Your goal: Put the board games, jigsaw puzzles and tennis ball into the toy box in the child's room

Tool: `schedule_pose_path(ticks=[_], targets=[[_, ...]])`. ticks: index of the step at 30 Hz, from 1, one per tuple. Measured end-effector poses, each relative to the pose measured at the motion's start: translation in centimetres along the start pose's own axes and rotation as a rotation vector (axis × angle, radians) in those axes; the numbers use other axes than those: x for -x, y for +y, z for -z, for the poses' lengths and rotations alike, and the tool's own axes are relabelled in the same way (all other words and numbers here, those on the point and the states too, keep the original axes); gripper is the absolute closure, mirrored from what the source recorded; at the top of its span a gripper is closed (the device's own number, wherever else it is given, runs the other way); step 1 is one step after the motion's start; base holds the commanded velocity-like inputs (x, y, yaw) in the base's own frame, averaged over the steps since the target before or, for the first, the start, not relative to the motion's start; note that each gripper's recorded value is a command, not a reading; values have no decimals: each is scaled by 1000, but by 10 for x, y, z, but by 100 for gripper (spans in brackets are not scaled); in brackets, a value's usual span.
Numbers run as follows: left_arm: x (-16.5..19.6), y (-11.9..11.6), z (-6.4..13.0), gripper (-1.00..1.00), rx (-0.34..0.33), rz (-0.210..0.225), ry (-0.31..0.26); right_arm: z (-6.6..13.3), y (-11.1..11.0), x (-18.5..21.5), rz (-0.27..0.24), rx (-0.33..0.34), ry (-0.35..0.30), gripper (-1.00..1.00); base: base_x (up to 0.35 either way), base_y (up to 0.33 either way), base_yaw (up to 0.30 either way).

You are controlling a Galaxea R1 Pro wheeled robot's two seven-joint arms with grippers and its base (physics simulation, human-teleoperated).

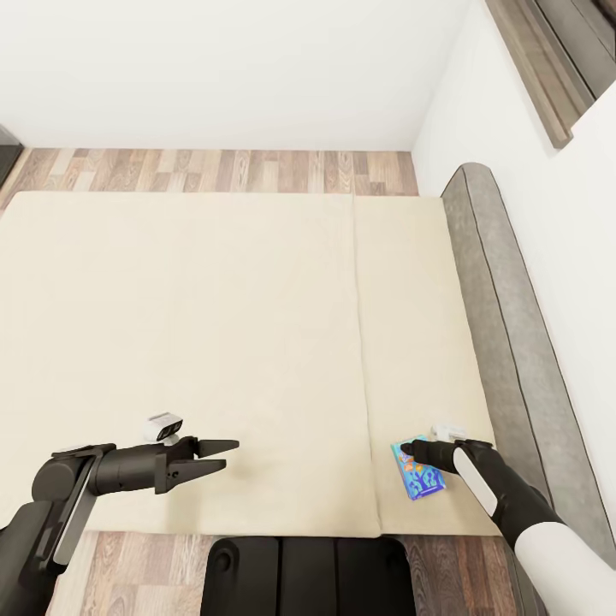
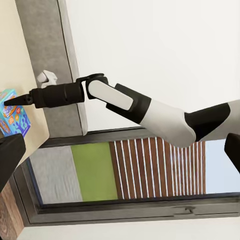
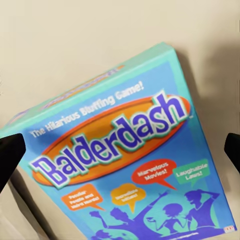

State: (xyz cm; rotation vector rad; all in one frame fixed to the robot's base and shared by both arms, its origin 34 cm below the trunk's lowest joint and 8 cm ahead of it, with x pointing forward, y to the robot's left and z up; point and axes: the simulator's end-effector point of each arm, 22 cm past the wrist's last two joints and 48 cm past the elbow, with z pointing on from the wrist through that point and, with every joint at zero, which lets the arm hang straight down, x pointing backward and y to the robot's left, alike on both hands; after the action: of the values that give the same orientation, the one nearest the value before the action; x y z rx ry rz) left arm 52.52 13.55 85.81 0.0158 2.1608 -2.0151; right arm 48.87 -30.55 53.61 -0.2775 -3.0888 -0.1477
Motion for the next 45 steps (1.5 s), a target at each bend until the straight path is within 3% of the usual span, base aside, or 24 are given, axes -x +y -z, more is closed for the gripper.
schedule_pose_path(ticks=[17, 45], targets=[[-5, 7, 0, -100, 2, 18, 1, -4, -2, -4, -14, 6, 14, -100, 0, 0, 0], [-9, 13, -1, -100, 3, 36, 4, -3, -2, -3, 3, 7, 31, -100, 0, 0, 0]])
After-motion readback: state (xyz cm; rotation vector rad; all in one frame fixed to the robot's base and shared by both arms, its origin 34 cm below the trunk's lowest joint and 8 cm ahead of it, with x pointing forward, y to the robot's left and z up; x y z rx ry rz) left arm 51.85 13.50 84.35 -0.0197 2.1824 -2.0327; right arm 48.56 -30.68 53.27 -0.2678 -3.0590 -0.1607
